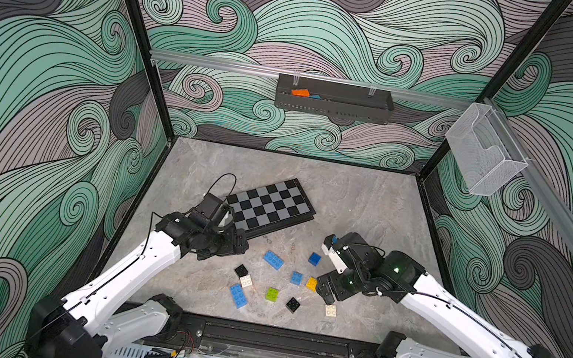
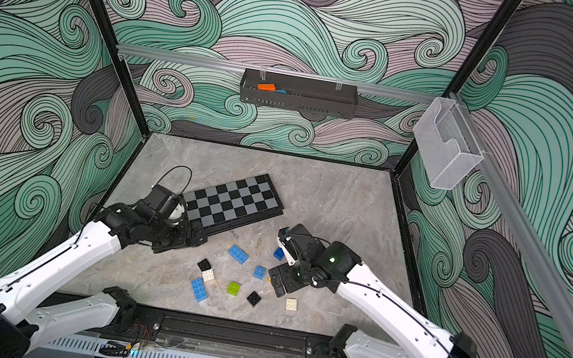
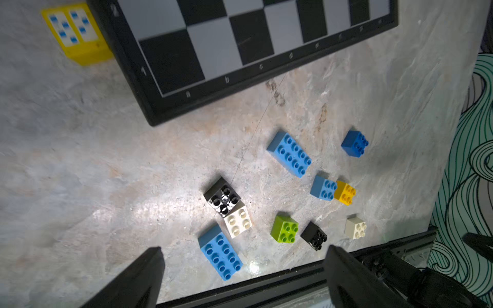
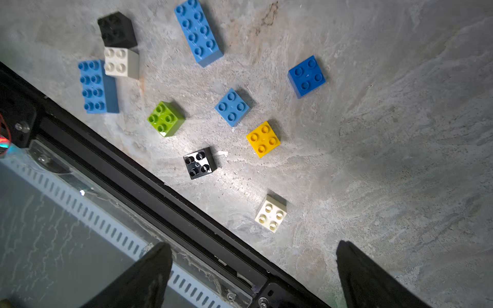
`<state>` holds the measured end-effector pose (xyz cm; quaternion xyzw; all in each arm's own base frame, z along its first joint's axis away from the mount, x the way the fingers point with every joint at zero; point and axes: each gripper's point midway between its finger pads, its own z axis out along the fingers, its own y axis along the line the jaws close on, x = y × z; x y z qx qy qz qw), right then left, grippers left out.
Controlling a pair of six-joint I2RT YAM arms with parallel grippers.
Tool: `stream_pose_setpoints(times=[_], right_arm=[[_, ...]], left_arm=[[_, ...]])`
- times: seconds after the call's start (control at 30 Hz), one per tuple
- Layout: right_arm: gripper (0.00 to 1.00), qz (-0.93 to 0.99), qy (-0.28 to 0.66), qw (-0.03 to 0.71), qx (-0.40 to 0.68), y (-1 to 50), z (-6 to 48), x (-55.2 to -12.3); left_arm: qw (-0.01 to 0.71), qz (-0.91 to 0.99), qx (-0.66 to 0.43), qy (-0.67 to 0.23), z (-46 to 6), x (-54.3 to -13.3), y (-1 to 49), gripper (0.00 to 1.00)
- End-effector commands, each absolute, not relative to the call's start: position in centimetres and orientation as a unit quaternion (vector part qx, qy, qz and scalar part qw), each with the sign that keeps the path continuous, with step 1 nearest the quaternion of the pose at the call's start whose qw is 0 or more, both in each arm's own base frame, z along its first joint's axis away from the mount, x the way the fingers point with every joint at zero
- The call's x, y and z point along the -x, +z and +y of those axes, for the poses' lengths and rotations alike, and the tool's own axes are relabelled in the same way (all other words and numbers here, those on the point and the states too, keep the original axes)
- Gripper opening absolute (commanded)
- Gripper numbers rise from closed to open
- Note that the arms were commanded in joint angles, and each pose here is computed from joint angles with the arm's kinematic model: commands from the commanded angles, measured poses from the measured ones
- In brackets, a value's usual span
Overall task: Assemble a giraffe with lego
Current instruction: Pick up the lego brick from the center of the board.
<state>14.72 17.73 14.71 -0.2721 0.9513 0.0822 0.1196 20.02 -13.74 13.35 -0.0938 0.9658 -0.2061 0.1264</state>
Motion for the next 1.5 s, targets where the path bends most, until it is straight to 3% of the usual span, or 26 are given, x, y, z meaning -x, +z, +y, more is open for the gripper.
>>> stream_pose_setpoints(times=[0.0, 0.23, 0.7, 1.17, 1.47], right_arm=[[0.99, 0.936, 0.085, 0.117, 0.320, 14.2, 19.8, -15.6], [0.99, 0.937, 0.059, 0.083, 0.334, 10.0, 20.3, -16.0], [0.95, 0.937, 0.008, 0.036, 0.348, 3.7, 21.2, -16.7], [0.81, 0.940, -0.006, 0.045, 0.339, 2.4, 21.1, -18.7], [0.70, 0.943, 0.028, 0.032, 0.331, 1.9, 21.7, -17.4]], left_arm=[[0.121, 0.954, 0.110, -0.252, -15.5, -20.1, 13.8, 0.97], [0.083, 0.958, 0.116, -0.250, -15.8, -19.1, 13.2, 0.91], [0.108, 0.957, 0.130, -0.235, -14.4, -18.2, 14.0, 0.99], [0.113, 0.959, 0.119, -0.230, -14.0, -17.9, 14.5, 0.99], [0.113, 0.960, 0.116, -0.227, -13.9, -17.8, 14.8, 0.99]])
